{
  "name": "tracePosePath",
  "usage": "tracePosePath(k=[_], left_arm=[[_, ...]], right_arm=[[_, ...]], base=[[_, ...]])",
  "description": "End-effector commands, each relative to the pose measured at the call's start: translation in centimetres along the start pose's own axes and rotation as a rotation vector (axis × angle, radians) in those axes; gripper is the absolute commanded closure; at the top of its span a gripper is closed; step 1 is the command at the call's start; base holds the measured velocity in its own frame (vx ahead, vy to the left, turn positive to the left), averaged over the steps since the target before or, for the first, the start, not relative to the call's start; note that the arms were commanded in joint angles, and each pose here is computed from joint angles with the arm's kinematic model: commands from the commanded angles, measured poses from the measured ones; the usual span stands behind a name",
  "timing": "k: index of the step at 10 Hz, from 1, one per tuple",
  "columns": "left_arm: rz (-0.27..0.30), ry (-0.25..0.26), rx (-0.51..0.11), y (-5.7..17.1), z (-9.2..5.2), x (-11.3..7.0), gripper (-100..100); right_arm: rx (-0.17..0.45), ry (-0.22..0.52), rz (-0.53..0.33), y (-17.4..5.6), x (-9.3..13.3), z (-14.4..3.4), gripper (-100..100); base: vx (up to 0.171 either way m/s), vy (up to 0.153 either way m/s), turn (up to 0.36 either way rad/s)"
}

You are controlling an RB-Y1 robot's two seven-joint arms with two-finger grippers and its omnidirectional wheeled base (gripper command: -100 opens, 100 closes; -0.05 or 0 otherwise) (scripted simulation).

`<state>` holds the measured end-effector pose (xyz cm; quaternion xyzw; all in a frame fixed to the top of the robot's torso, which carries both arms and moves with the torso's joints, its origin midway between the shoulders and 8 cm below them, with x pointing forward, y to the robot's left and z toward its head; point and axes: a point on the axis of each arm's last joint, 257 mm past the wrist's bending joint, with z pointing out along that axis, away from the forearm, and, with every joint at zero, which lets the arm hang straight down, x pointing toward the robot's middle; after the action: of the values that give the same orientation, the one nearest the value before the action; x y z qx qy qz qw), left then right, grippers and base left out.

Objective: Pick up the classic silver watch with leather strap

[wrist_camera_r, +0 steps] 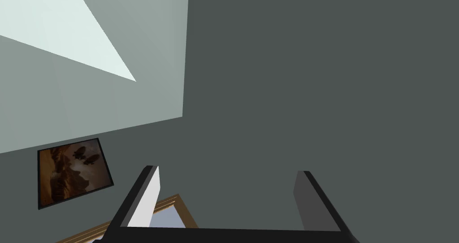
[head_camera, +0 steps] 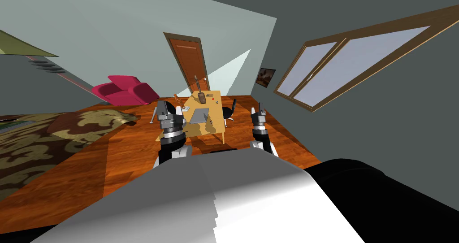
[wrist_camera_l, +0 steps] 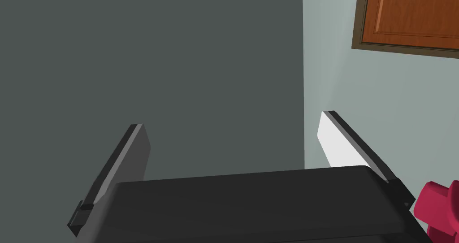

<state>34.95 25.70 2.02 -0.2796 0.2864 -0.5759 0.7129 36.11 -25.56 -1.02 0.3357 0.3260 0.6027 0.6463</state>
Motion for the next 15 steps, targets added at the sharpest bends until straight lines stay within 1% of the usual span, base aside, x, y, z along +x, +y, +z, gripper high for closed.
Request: tracePosePath(k=[1, 4, 5, 10, 11, 14, 15], left_arm=[[0.007, 0.032, -0.015, 0.8, -0.1, 0.6, -100], [0.022, 0.110, -0.075, 3.7, -0.5, 2.1, -100], [0.022, 0.110, -0.075, 3.7, -0.5, 2.1, -100], [0.058, 0.247, -0.230, 11.2, -1.8, 5.1, -100], [0.060, 0.249, -0.244, 11.8, -2.1, 5.1, -100], [0.100, 0.333, -0.351, 16.9, -3.3, 6.7, -100], [0.102, 0.335, -0.368, 17.6, -3.8, 6.6, -100]], right_arm=[[0.000, 0.000, 0.000, 0.0, 0.0, 0.0, 0], [0.000, 0.000, 0.000, 0.0, 0.0, 0.0, 0], [0.000, 0.000, 0.000, 0.0, 0.0, 0.0, 0], [0.000, 0.000, 0.000, 0.0, 0.0, 0.0, 0], [0.000, 0.000, 0.000, 0.0, 0.0, 0.0, 0], [0.000, 0.000, 0.000, 0.0, 0.0, 0.0, 0], [0.000, 0.000, 0.000, 0.0, 0.0, 0.0, 0]], base=[[0.002, 0.001, -0.026], [0.007, 0.008, -0.046], [0.007, 0.009, -0.010], [0.013, 0.017, -0.062], [0.012, 0.017, -0.021], [0.014, 0.021, -0.069], [0.012, 0.019, -0.026]])
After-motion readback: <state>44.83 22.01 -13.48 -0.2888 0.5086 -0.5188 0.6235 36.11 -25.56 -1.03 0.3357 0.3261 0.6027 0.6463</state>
